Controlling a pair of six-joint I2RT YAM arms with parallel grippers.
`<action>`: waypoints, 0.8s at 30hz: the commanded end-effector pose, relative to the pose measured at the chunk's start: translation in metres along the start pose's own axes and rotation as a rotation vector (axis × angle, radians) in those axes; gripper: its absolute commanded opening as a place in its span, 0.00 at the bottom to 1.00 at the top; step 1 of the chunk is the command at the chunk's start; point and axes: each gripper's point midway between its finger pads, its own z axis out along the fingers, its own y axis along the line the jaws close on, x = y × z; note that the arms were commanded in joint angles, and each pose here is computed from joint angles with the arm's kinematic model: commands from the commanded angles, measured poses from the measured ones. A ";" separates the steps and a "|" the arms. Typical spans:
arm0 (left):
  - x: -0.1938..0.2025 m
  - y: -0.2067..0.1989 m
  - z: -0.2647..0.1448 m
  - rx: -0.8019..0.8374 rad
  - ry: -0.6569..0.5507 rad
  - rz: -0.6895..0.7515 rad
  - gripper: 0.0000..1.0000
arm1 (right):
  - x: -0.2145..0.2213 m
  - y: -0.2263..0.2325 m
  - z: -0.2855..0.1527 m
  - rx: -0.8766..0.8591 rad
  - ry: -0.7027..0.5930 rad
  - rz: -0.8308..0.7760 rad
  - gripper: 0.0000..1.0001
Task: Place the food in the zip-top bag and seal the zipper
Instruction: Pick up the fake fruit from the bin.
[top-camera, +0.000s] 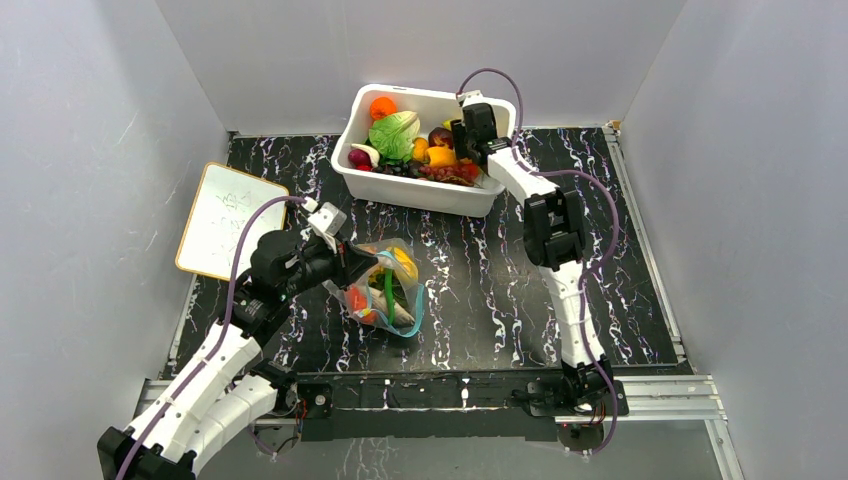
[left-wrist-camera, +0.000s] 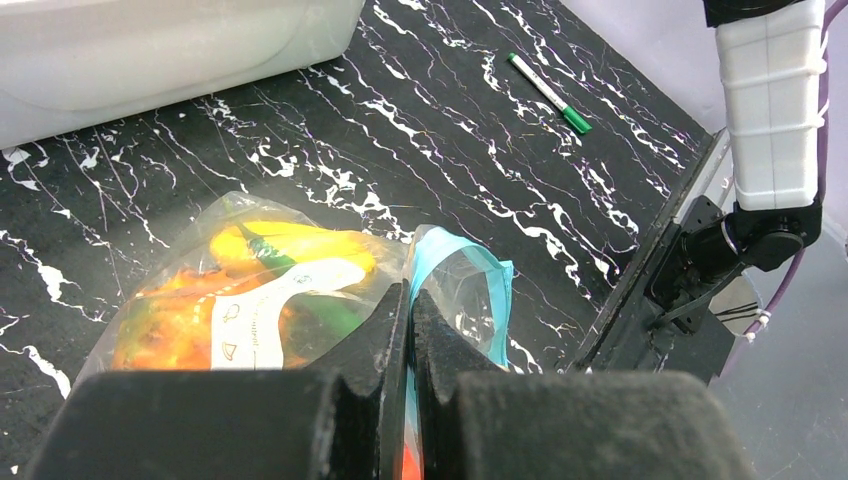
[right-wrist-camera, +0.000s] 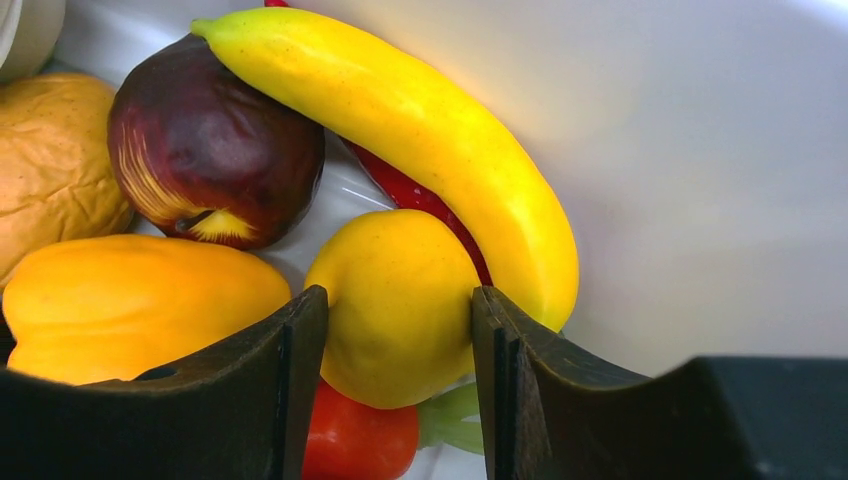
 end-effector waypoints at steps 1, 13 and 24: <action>-0.010 -0.002 -0.004 -0.004 -0.035 0.034 0.00 | -0.073 -0.014 -0.043 0.006 -0.161 0.025 0.31; -0.010 -0.002 -0.007 -0.012 -0.044 0.036 0.00 | -0.085 -0.015 -0.077 -0.023 -0.172 0.032 0.28; -0.015 -0.002 -0.005 -0.025 -0.069 -0.028 0.00 | -0.098 -0.008 -0.127 -0.102 -0.181 0.061 0.26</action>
